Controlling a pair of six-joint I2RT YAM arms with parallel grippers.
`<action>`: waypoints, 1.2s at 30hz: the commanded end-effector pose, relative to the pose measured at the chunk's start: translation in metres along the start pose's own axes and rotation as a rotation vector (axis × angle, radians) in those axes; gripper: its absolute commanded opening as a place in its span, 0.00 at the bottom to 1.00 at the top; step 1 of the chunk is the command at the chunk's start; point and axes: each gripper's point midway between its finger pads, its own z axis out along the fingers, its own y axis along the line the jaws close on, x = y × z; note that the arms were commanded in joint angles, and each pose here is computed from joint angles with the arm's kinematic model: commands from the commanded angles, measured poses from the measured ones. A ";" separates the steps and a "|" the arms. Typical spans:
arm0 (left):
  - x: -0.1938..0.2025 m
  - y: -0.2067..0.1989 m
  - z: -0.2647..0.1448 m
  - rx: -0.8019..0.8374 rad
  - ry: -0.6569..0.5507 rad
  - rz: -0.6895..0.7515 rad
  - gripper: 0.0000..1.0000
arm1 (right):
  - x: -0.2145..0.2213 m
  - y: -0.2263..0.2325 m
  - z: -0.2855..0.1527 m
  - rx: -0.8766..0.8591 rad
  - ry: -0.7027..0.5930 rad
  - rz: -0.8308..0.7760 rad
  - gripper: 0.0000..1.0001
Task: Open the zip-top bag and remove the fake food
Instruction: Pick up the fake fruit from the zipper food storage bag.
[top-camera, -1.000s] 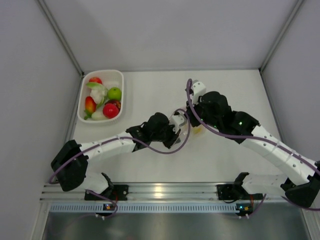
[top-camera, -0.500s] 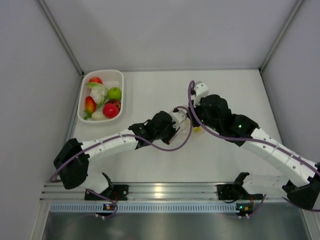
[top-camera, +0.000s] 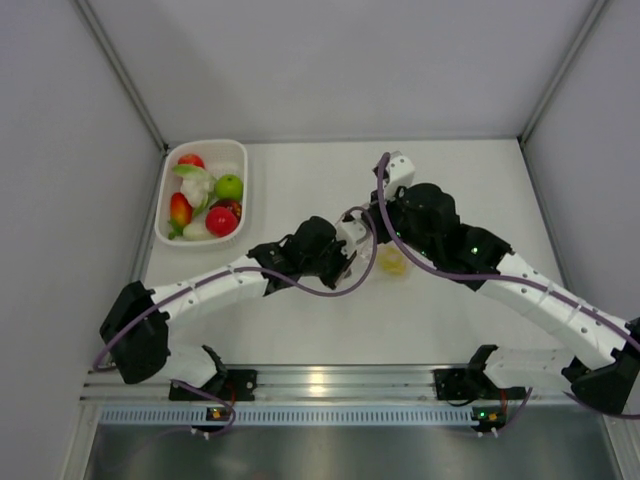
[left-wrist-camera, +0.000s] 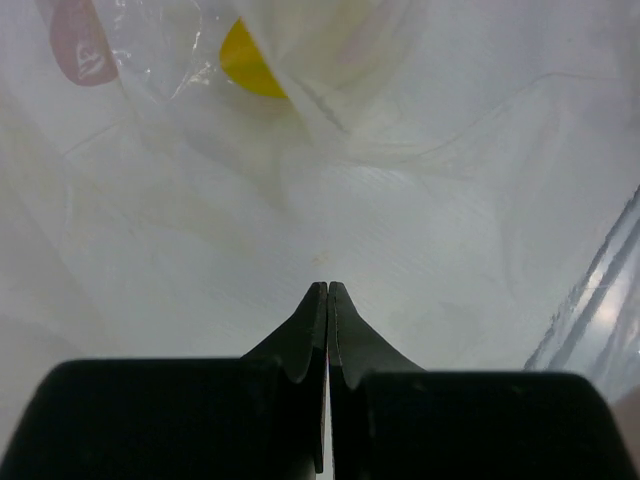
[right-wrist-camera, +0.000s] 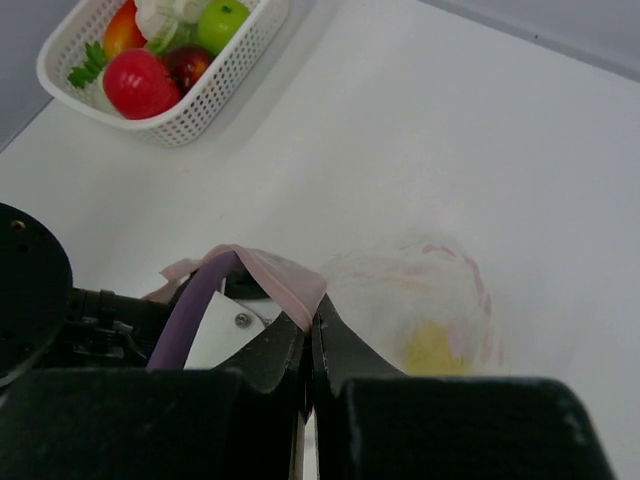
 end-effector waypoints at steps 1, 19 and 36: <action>0.057 -0.001 0.006 0.023 0.201 -0.041 0.00 | -0.102 0.025 -0.030 -0.134 -0.347 0.018 0.00; 0.018 0.089 -0.024 -0.336 0.059 -0.440 0.00 | -0.035 0.033 -0.041 -0.199 -0.155 0.231 0.00; -0.038 0.075 -0.087 -0.321 0.021 -0.479 0.00 | -0.005 0.067 -0.027 -0.192 -0.096 0.485 0.00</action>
